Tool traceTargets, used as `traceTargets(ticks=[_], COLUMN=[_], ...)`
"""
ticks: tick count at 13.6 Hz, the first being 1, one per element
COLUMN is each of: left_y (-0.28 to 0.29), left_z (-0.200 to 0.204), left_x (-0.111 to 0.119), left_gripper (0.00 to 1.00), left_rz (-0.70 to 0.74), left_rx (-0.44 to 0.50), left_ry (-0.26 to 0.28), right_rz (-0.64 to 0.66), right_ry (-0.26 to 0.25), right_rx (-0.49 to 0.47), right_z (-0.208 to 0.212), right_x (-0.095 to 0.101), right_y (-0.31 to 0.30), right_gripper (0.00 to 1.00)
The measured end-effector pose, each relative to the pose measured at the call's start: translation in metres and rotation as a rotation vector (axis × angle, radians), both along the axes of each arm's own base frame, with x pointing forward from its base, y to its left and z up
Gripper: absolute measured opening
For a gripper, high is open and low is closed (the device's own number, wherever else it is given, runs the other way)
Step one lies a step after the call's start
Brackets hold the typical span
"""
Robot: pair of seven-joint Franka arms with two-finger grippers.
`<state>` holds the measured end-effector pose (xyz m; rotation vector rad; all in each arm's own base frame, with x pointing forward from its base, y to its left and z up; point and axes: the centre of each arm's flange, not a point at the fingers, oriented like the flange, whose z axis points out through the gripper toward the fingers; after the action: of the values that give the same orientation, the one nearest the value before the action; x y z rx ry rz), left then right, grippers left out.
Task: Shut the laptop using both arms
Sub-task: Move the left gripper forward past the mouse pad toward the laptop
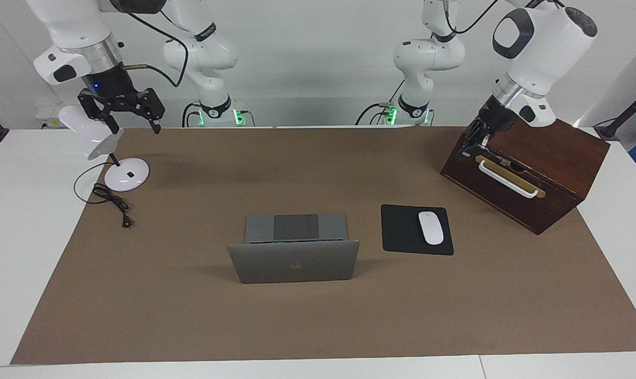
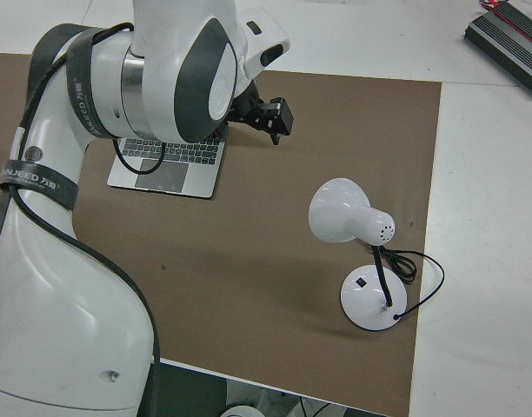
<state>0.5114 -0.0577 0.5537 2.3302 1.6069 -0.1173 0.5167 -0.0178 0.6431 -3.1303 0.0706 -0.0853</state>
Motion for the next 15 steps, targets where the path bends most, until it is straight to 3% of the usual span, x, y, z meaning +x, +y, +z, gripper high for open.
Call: traceTargets(ticks=[8, 9, 11, 15], left_y=[-0.042, -0.047, -0.050, -0.051], left_z=[-0.039, -0.040, -0.041, -0.042], left_x=[-0.025, -0.026, -0.025, -0.025], left_gripper=[0.01, 0.01, 0.01, 0.01], left_rz=[0.185, 0.201, 0.231, 0.276], left_rx=[-0.034, -0.059, -0.108, -0.155], left_ry=[0.024, 0.024, 0.025, 0.044], right_rz=[0.007, 0.008, 0.012, 0.019], right_ry=[0.000, -0.001, -0.003, -0.005], right_rx=[-0.001, 0.000, -0.001, -0.001], right_z=[0.000, 0.000, 0.001, 0.001], right_x=[0.000, 0.000, 0.000, 0.000], right_y=[0.004, 0.004, 0.006, 0.011], right_gripper=[1.00, 0.93, 0.89, 0.45])
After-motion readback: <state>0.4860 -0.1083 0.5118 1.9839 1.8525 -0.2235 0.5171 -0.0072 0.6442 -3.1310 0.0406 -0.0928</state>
